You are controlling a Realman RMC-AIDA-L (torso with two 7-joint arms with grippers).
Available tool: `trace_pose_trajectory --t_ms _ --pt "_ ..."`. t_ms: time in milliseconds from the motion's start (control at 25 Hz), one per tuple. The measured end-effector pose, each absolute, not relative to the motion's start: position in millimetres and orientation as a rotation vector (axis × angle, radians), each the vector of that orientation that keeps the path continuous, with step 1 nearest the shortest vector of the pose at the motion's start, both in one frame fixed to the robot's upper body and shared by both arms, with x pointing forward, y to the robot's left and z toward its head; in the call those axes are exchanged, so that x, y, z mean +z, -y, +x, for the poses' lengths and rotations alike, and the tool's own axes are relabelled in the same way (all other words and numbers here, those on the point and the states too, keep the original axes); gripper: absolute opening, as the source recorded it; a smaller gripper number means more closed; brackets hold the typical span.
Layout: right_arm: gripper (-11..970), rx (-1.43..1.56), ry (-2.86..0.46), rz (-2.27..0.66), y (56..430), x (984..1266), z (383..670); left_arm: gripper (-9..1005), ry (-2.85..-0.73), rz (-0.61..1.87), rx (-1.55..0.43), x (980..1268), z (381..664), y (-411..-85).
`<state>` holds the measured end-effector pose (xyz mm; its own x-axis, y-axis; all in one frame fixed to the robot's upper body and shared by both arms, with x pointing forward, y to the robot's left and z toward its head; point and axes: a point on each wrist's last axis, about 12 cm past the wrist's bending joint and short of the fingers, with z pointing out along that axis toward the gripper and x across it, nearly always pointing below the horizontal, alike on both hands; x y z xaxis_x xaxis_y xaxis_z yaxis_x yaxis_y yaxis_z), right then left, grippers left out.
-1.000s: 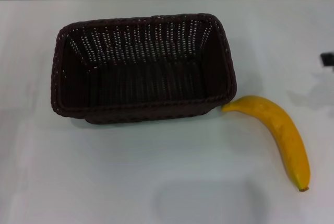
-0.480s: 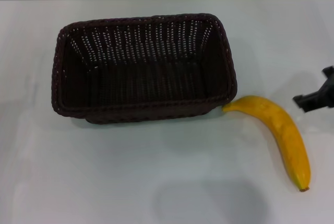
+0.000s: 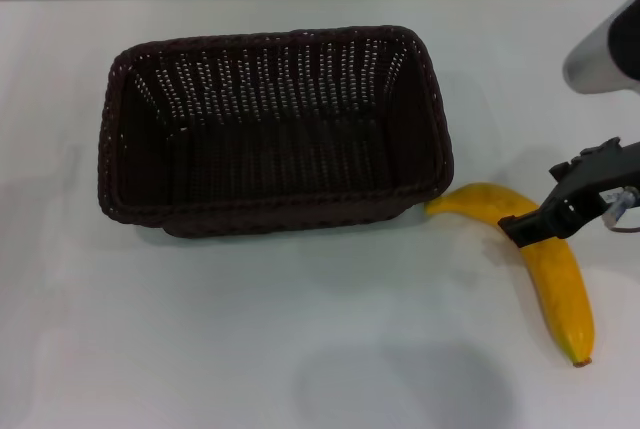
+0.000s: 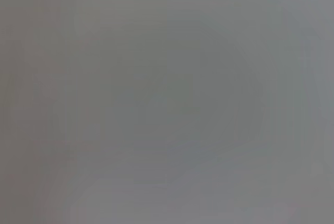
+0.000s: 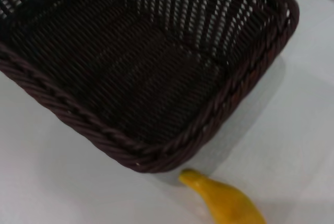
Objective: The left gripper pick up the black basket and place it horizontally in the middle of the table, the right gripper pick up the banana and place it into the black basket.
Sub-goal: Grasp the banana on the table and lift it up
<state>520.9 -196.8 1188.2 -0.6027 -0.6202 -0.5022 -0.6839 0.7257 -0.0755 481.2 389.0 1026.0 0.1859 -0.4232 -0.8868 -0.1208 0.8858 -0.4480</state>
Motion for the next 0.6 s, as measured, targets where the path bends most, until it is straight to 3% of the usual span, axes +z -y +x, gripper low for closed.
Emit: trace_pose_trajectory --t_ms 600 --pt "844 0.129 -2.522 -0.996 197 1149 545 777 -1.38 -0.5 -0.204 1025 479 -394"
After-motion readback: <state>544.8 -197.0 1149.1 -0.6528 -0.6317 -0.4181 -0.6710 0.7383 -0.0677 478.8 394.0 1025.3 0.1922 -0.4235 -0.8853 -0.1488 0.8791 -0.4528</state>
